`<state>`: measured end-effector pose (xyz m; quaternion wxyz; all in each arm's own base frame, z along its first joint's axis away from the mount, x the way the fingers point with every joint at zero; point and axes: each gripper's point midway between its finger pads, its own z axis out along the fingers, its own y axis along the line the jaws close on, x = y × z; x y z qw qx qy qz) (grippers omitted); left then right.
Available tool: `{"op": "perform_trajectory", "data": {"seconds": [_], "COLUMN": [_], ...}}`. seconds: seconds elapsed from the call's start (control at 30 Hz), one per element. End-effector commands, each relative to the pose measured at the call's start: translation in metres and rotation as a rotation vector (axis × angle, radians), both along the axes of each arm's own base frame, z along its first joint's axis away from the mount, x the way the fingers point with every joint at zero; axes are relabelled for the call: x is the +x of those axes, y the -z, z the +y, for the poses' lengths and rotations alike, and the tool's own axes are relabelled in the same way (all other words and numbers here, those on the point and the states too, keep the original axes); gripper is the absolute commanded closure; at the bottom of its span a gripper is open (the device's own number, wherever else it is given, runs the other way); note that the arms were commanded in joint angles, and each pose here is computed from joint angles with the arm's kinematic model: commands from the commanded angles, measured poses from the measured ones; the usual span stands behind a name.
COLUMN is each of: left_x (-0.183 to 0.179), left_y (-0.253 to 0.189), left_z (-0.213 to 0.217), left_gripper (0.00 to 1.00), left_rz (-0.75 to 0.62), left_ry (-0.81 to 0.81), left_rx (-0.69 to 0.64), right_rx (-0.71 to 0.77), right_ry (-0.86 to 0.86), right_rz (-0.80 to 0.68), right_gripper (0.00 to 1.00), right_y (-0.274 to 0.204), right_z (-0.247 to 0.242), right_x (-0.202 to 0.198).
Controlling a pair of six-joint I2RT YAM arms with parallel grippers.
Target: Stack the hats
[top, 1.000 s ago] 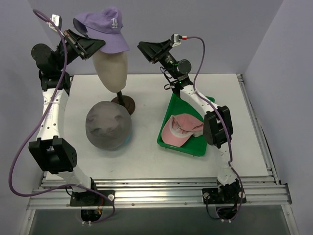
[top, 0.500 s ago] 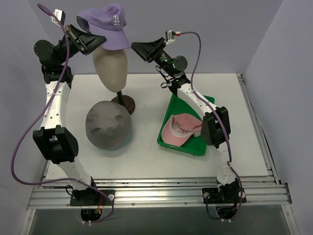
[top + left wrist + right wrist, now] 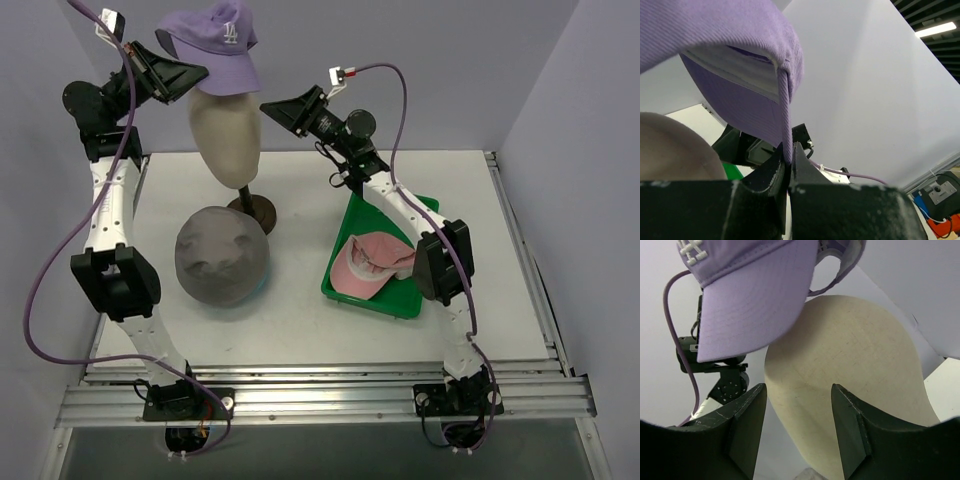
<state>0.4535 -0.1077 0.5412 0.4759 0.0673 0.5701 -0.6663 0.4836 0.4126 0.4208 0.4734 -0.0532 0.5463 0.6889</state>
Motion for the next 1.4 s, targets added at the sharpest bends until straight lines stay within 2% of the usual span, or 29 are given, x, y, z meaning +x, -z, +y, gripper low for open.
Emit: {"op": "perform_trajectory", "data": {"seconds": [0.0, 0.33, 0.87, 1.37], "left_x": [-0.016, -0.014, -0.023, -0.025], "left_y": [-0.003, 0.039, 0.089, 0.102], "left_z": [0.001, 0.007, 0.024, 0.034], "left_gripper": [0.98, 0.98, 0.98, 0.98], "left_rz": [-0.061, 0.065, 0.163, 0.185], "left_ry": [0.053, 0.044, 0.106, 0.062], "left_rx": [-0.016, 0.001, -0.020, -0.039], "right_rx": [0.059, -0.034, -0.124, -0.158], "right_ry": [-0.003, 0.059, 0.053, -0.009], "right_rz": [-0.209, -0.223, -0.201, -0.165], "right_gripper": [0.50, 0.50, 0.49, 0.49], "right_y": [-0.081, -0.077, -0.053, -0.028], "right_z": [-0.023, -0.030, -0.021, 0.009], "right_x": [-0.039, -0.039, -0.042, -0.051]}}
